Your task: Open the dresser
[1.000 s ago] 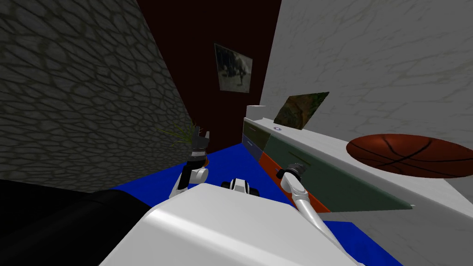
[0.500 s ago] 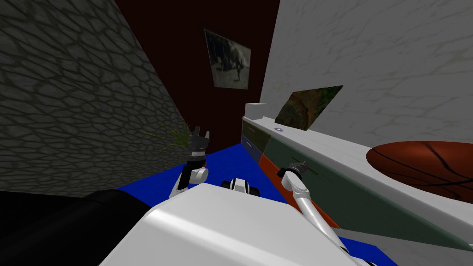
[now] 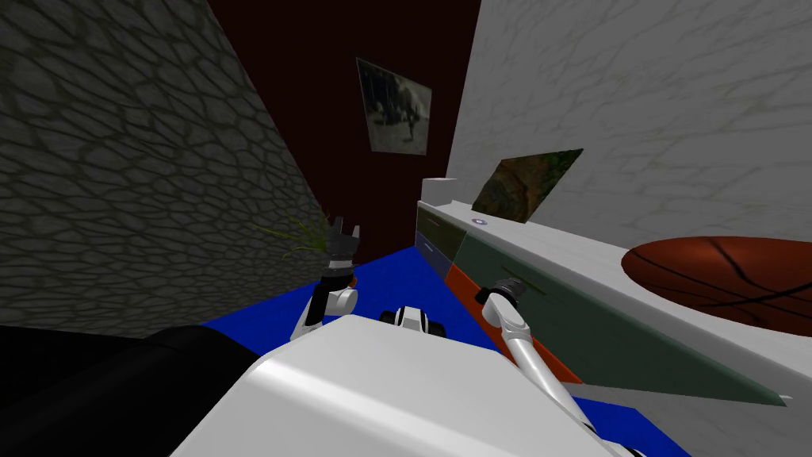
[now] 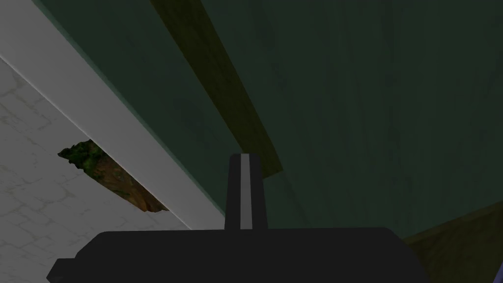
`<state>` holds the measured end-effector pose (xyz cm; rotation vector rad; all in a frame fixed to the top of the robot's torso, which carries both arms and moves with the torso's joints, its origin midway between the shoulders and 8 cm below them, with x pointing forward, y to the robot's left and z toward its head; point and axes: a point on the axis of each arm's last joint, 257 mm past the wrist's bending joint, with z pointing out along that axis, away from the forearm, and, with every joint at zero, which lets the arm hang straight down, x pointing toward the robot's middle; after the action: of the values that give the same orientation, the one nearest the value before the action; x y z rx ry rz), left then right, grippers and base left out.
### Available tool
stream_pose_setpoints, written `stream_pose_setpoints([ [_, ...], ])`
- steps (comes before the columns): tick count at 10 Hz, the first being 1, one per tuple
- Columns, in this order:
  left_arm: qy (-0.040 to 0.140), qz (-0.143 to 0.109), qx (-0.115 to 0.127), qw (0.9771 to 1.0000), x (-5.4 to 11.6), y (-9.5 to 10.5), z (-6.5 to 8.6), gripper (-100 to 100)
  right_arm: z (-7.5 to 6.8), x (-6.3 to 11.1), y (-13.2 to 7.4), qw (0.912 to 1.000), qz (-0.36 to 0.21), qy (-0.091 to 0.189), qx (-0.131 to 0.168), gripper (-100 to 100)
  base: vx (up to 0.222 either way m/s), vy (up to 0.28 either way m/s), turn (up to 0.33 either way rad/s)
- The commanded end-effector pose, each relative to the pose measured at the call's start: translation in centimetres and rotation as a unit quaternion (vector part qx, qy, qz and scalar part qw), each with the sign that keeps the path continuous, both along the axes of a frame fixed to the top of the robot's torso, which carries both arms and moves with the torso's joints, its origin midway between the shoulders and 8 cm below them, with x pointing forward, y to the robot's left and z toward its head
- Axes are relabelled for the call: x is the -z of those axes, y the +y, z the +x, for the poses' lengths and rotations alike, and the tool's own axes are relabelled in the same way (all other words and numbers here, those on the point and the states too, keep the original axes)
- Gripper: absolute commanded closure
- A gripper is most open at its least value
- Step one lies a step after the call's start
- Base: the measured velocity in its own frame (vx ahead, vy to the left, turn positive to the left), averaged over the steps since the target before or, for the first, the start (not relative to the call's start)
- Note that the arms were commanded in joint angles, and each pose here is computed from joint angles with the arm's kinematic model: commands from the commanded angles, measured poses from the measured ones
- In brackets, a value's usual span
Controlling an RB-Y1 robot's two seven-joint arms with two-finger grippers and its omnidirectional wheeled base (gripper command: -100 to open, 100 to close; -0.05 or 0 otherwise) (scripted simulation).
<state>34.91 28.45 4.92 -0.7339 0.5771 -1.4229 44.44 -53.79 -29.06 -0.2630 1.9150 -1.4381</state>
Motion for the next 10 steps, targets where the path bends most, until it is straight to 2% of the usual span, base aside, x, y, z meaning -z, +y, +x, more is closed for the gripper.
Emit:
stream_pose_setpoints([
  [1, 0.0, 0.0, 0.0, 1.0, 0.0, 0.0, 0.0, 0, 0.2, -0.1, 0.6, 1.0, 0.0, 0.001, -0.002, 100, -0.11, 0.172, -0.016],
  [2, 0.0, 0.0, 0.0, 1.0, 0.0, 0.0, 0.0, 0, 0.1, -0.1, 0.4, 1.0, 0.0, 0.001, -0.002, 100, -0.053, 0.081, -0.009],
  [3, 0.0, 0.0, 0.0, 1.0, 0.0, 0.0, 0.0, 0, 0.1, -0.1, 0.1, 1.0, -0.002, 0.002, 0.0, -100, 0.031, -0.069, 0.009],
  [10, 0.0, 0.0, 0.0, 1.0, 0.0, 0.0, 0.0, 0, 0.0, -0.3, -0.8, 1.0, -0.004, 0.003, 0.003, -100, 0.095, -0.097, 0.009],
])
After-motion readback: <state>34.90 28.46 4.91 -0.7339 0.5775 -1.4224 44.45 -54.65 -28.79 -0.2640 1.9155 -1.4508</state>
